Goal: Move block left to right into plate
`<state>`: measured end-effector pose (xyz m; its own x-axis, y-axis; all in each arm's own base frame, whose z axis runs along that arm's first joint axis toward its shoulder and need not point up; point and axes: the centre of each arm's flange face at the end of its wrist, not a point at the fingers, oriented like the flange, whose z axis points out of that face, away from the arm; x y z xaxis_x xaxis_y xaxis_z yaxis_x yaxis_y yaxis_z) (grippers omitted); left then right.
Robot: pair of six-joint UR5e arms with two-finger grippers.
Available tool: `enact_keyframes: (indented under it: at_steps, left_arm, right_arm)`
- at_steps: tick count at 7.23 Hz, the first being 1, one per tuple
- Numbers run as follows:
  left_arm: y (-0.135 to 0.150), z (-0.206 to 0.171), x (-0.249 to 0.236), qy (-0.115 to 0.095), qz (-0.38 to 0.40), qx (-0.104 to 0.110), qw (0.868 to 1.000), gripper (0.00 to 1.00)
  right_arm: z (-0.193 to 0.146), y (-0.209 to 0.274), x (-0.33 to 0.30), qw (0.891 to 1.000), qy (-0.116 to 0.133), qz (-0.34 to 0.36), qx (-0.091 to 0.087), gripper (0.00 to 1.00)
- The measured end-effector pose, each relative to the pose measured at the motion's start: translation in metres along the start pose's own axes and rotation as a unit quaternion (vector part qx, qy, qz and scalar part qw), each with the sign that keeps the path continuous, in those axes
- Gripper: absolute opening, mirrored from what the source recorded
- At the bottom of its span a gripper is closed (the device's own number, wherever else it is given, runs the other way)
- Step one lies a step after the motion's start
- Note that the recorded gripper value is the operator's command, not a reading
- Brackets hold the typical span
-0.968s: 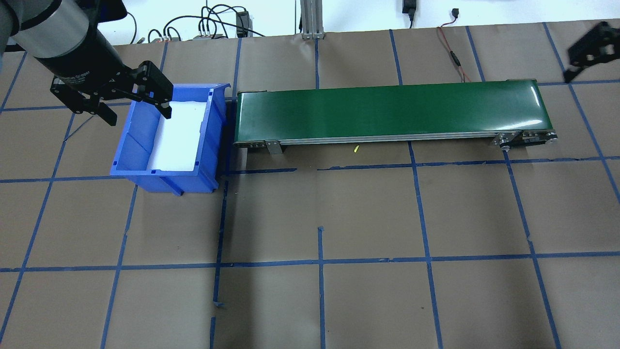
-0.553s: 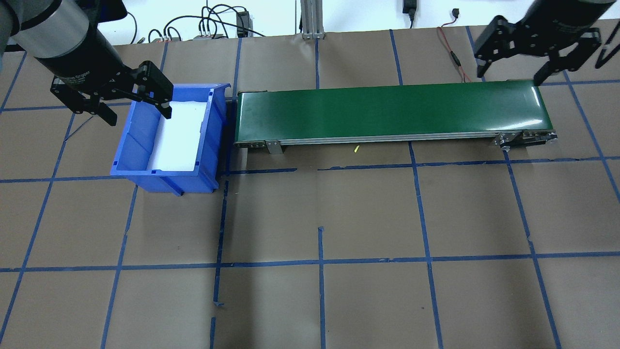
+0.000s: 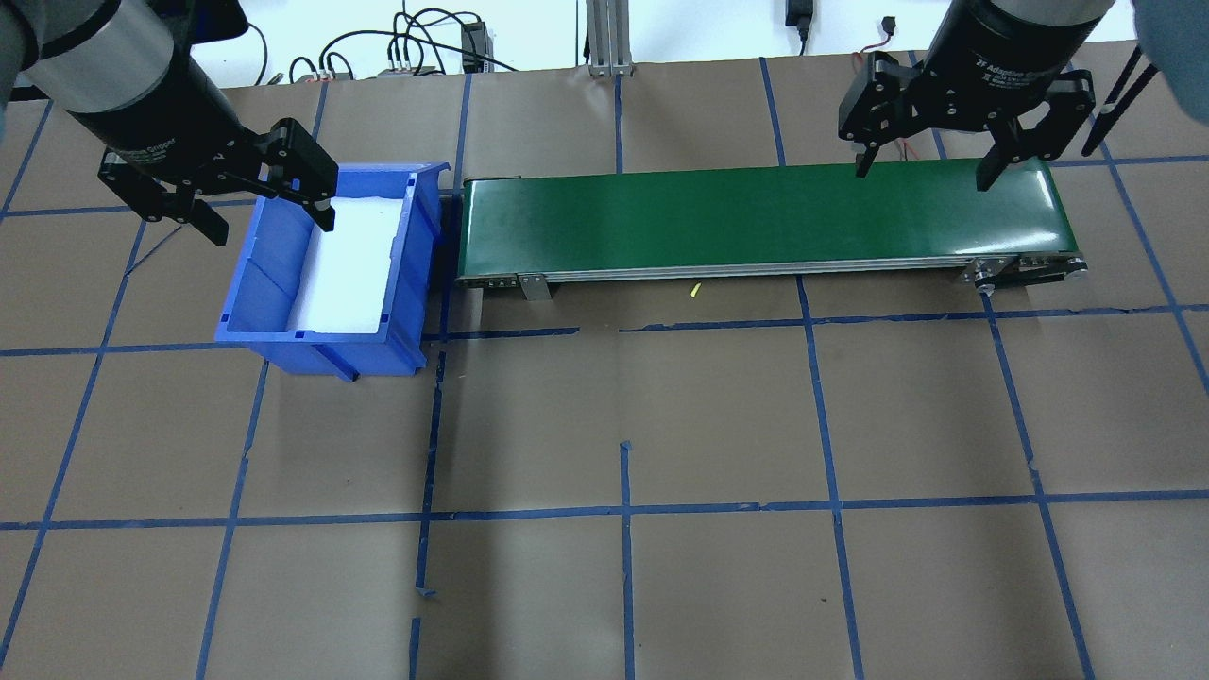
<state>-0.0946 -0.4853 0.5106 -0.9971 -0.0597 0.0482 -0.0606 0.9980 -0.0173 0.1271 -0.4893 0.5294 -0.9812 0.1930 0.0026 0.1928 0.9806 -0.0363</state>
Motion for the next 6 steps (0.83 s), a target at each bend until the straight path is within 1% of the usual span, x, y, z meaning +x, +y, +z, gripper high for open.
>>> enact_keyframes:
  at_steps: [1,2,4,6]
  left_arm:
    - [0.0,0.0,0.0,0.0,0.0,0.0,1.0,1.0]
    - [0.0,0.0,0.0,0.0,0.0,0.0,1.0,1.0]
    - [0.0,0.0,0.0,0.0,0.0,0.0,1.0,1.0]
    - [0.0,0.0,0.0,0.0,0.0,0.0,1.0,1.0]
  right_arm:
    - [0.0013,0.0022,0.0,1.0,0.003,-0.003,-0.007,1.0]
    - [0.0027,0.0026,-0.0008,1.0,0.004,-0.015,-0.009,1.0]
    - [0.0054,0.0004,-0.0041,0.998,-0.002,-0.068,-0.004,1.0]
    - [0.0072,-0.0011,-0.006,0.996,-0.006,-0.085,0.0,1.0]
